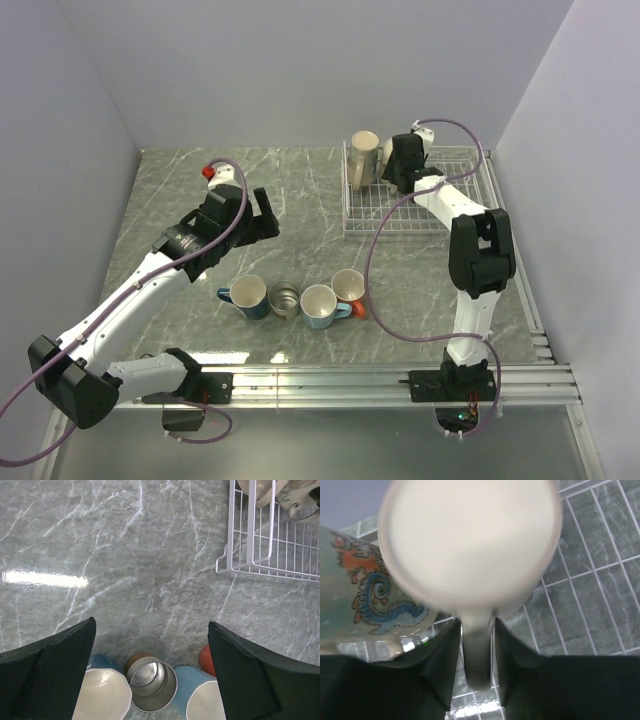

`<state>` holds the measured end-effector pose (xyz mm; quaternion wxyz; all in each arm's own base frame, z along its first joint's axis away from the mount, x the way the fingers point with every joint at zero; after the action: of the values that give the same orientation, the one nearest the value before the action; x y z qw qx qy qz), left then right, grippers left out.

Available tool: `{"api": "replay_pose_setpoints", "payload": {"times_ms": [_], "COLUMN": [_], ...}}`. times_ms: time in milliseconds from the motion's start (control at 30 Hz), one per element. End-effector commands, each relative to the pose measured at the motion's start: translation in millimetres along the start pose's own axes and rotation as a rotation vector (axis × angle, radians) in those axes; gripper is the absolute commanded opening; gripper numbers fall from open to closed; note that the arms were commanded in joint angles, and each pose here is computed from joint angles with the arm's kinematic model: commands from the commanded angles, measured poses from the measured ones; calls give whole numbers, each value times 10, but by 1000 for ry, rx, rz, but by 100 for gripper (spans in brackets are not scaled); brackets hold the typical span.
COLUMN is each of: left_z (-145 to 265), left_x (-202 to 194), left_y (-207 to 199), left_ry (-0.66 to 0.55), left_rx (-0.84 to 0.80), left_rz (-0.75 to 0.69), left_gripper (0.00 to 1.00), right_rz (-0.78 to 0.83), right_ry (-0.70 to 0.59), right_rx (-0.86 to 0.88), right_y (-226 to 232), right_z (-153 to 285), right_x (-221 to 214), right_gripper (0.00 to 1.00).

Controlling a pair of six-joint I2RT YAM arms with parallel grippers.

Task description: Load the cups into the dish rack

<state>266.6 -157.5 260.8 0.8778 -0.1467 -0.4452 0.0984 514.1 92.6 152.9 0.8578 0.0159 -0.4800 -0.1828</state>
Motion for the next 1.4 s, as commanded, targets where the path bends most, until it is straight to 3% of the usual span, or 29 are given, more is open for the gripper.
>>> {"api": "replay_pose_setpoints", "payload": {"times_ms": [0,100,300,667,767,900,1100,1367], "left_z": [51,62,82,-29,-90,-200,-186,-334], "left_x": [39,29,51,-73,-262,-769,-1230,-1600], "left_y": [-18,-21,-30,-139,-242,-464,-731,-693], "left_ry": [-21,-18,-19,79,152,303,349,434], "left_rx": [-24,-31,-40,-102,-173,-233,-326,-341], "left_rz": [-22,-28,-57,-162,-196,-283,-377,-450], "left_gripper": [99,99,99,99,99,98,95,80], "right_rz": [-28,-17,-3,3,-43,-147,-174,-130], "right_ry": [-57,-37,-4,-78,-97,-7,64,21], "right_rx": [-39,-72,-91,-66,-38,84,202,119], "right_y": [-29,-69,-134,-239,-310,-308,-371,-862], "right_z": [-24,-40,42,1010,1393,1965,2675,3214], "right_x": [169,139,63,633,719,525,173,99], "right_gripper": [56,65,70,79,79,79,79,80]}}
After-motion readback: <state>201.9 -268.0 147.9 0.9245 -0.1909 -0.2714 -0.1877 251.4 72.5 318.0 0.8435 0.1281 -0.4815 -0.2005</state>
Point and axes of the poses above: each gripper's point midway between its finger pads, its own z axis back along the fingers, its own y axis along the line the jaws close on, x = y × z, the point moved 4 cm from there along z, back along the fingers, and after that the axes turned 1 degree about -z, right-handed, at the moved point
